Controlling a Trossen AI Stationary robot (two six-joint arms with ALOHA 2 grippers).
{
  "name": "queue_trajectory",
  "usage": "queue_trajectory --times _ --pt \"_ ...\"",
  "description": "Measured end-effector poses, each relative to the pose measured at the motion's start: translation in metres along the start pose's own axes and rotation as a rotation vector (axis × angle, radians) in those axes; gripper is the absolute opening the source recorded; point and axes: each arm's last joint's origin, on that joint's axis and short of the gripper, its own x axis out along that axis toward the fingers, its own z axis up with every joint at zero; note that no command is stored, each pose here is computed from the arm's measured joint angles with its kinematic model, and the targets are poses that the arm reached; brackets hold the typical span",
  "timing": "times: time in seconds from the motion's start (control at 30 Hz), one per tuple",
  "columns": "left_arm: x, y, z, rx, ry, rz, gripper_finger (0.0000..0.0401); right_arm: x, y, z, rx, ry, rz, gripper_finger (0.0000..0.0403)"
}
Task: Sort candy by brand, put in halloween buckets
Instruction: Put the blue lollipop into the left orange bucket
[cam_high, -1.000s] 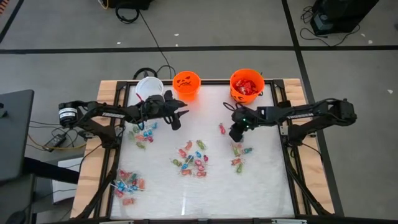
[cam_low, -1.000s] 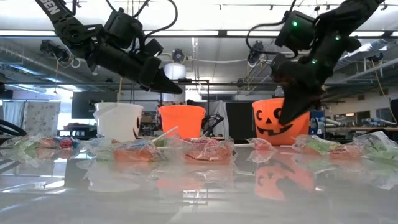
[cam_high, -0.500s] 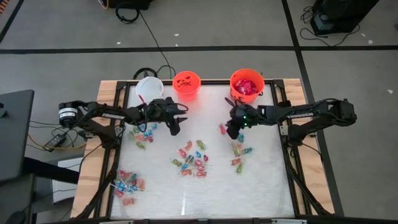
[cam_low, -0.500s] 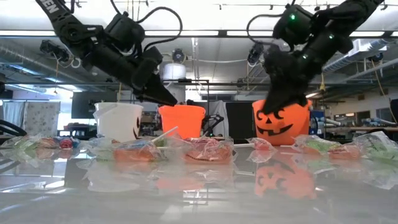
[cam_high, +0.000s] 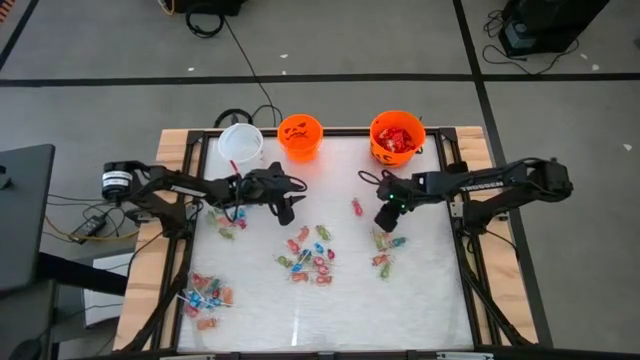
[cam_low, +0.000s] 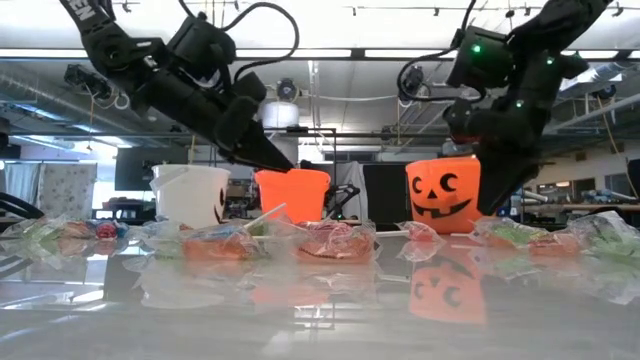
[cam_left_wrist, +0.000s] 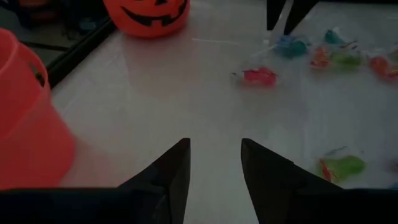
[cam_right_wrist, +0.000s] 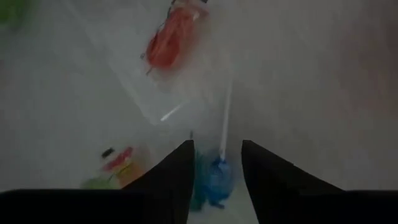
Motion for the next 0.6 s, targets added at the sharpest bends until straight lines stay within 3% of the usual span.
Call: queue_trajectory --times 0.2,0.43,0.6 --pt "0.012 -0.001 -0.009 -0.004 0.004 -0.011 0.0147 0.018 -0.003 0.007 0.036 -0.045 -0.104 0.0152" --pt "0.014 -0.002 -0.012 -0.022 0.022 -0.014 0.0147 0.043 0.002 0.011 0.037 0.0 -0.034 0.0144" --pt "0.014 -0.002 -0.013 -0.014 0.035 -0.015 0.0147 0.048 0.004 0.005 0.038 0.012 -0.127 0.0133"
